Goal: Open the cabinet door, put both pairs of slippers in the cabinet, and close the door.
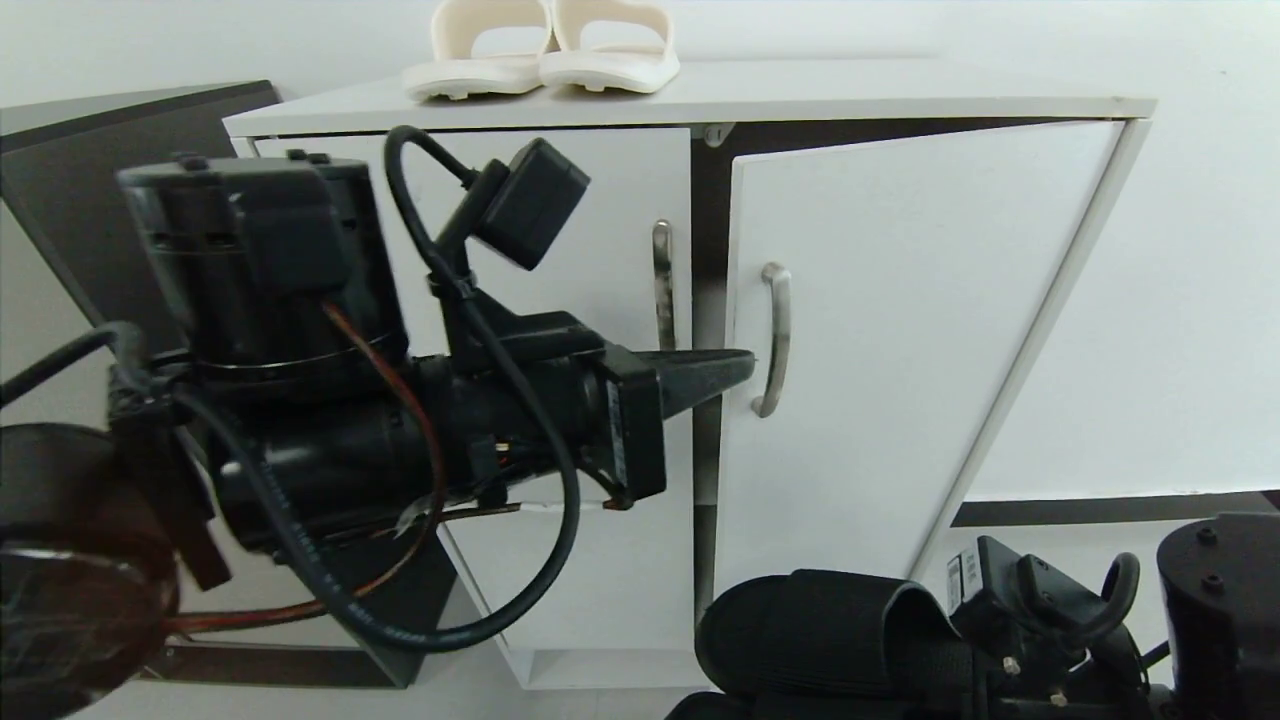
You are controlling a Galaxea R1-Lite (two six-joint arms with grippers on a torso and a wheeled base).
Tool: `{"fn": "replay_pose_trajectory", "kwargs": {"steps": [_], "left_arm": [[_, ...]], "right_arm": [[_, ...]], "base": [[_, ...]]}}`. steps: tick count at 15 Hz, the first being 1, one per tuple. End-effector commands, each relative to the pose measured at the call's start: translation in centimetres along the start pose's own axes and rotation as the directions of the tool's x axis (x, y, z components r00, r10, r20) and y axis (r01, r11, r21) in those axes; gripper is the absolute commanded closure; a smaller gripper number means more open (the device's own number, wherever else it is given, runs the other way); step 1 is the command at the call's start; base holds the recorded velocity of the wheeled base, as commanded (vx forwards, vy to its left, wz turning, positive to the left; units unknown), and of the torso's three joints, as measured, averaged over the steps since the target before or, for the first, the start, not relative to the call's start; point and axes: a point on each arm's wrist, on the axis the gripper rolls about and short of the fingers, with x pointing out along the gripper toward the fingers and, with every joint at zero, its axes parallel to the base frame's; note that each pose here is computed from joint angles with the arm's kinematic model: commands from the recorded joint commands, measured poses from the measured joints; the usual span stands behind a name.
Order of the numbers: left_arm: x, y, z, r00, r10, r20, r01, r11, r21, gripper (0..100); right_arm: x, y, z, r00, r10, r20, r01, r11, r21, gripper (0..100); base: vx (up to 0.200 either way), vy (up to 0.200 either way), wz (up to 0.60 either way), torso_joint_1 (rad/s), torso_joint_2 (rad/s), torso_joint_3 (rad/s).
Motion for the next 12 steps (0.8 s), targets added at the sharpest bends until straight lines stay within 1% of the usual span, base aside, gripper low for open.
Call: {"fn": "replay_pose_trajectory", "kwargs": {"steps": [1, 2, 3, 5, 7, 8, 12], "left_arm": [[-2.8, -0.4, 0.9, 0.999, 0.018, 0.046, -0.018, 1.000, 0.010, 100], [-3.0, 0.7, 1.4, 0.996, 0.062, 0.063, -0.063, 0.998, 0.010, 100], [-2.5, 1.7, 1.8, 0.994, 0.087, 0.070, -0.088, 0.996, 0.011, 100], [-1.0, 3.5, 1.9, 0.989, 0.131, 0.066, -0.131, 0.991, 0.001, 100], [0.8, 4.4, 2.0, 0.990, 0.128, 0.062, -0.128, 0.992, -0.017, 100], [1.7, 4.9, 1.9, 0.990, 0.129, 0.059, -0.128, 0.992, -0.020, 100], [4.0, 5.8, 2.1, 0.990, 0.120, 0.068, -0.119, 0.993, -0.019, 100]], "right_arm": [[0.0, 0.1, 0.0, 1.000, 0.002, 0.000, -0.002, 1.000, -0.001, 100], [0.0, 0.1, 0.1, 1.000, 0.002, 0.003, -0.002, 1.000, -0.002, 100], [0.0, 0.1, 0.1, 1.000, 0.001, 0.002, -0.001, 1.000, -0.001, 100], [-0.2, 0.4, 0.1, 0.998, 0.004, -0.062, -0.003, 1.000, 0.007, 100], [-0.9, 0.9, 1.1, 0.993, -0.006, -0.119, 0.008, 1.000, 0.015, 100], [-1.1, 1.1, 1.5, 0.991, -0.004, -0.131, 0.006, 1.000, 0.015, 100], [-1.1, 1.1, 1.1, 0.989, -0.004, -0.148, 0.006, 1.000, 0.017, 100]], "base": [[0.000, 0.000, 0.00, 0.000, 0.00, 0.000], [0.000, 0.000, 0.00, 0.000, 0.00, 0.000], [0.000, 0.000, 0.00, 0.000, 0.00, 0.000], [0.000, 0.000, 0.00, 0.000, 0.00, 0.000], [0.000, 0.000, 0.00, 0.000, 0.00, 0.000], [0.000, 0.000, 0.00, 0.000, 0.00, 0.000], [0.000, 0.000, 0.00, 0.000, 0.00, 0.000]]}}
